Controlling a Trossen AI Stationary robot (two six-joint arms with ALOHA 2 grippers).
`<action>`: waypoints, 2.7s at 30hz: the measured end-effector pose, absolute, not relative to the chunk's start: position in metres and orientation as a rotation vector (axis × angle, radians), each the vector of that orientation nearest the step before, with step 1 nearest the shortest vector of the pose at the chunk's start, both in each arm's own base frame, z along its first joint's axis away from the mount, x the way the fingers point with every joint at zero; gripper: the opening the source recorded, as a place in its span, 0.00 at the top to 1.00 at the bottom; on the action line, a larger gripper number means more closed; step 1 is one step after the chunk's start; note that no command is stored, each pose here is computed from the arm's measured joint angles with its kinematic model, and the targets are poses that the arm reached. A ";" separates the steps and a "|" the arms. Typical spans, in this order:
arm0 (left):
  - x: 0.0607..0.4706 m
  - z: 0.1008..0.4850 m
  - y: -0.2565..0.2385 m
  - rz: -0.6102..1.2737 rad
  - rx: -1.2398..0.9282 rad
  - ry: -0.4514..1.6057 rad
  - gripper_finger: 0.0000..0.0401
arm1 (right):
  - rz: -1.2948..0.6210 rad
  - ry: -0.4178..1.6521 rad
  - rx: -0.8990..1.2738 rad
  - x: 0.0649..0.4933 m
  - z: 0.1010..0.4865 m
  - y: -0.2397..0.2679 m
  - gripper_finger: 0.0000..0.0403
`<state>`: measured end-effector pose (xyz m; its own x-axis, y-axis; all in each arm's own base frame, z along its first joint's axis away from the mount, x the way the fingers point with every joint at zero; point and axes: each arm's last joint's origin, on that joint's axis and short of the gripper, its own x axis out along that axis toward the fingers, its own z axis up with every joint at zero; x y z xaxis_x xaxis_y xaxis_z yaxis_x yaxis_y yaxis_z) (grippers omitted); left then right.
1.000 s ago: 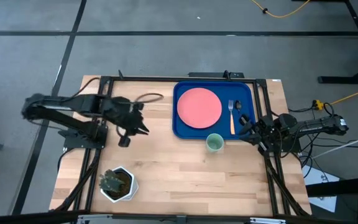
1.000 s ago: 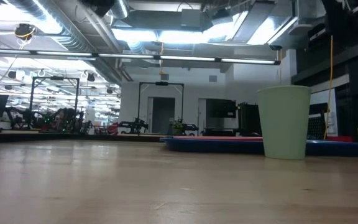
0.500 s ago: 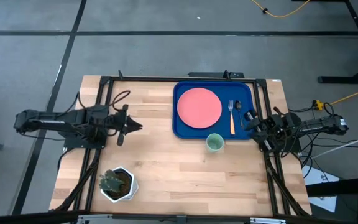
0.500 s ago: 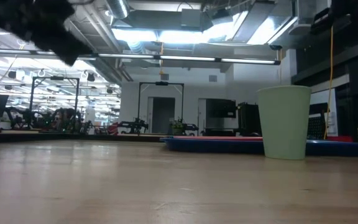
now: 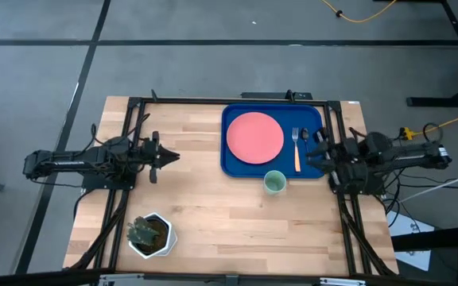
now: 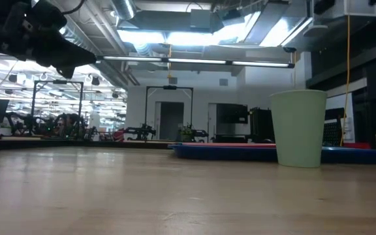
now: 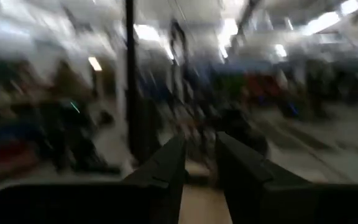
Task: Pick and place plate/cup/fork/spoon on tray
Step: Put the green cup on the dark blue tray to the top right of the pink plate
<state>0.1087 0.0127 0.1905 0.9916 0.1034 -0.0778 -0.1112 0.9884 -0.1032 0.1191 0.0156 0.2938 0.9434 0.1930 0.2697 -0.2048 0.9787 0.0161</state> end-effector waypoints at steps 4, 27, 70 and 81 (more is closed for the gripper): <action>0.109 0.190 0.013 0.108 -0.108 0.073 0.90 | 0.032 0.086 -0.034 0.132 0.321 0.012 0.76; 0.111 0.166 0.013 0.105 -0.131 0.021 0.90 | -0.027 0.915 0.036 0.218 0.264 0.020 0.76; 0.111 0.160 0.013 0.108 -0.129 0.076 0.90 | -0.140 1.099 0.062 0.235 0.232 0.020 0.76; 0.111 0.160 0.013 0.108 -0.133 0.077 0.90 | -0.143 1.259 0.405 0.204 0.227 0.031 0.76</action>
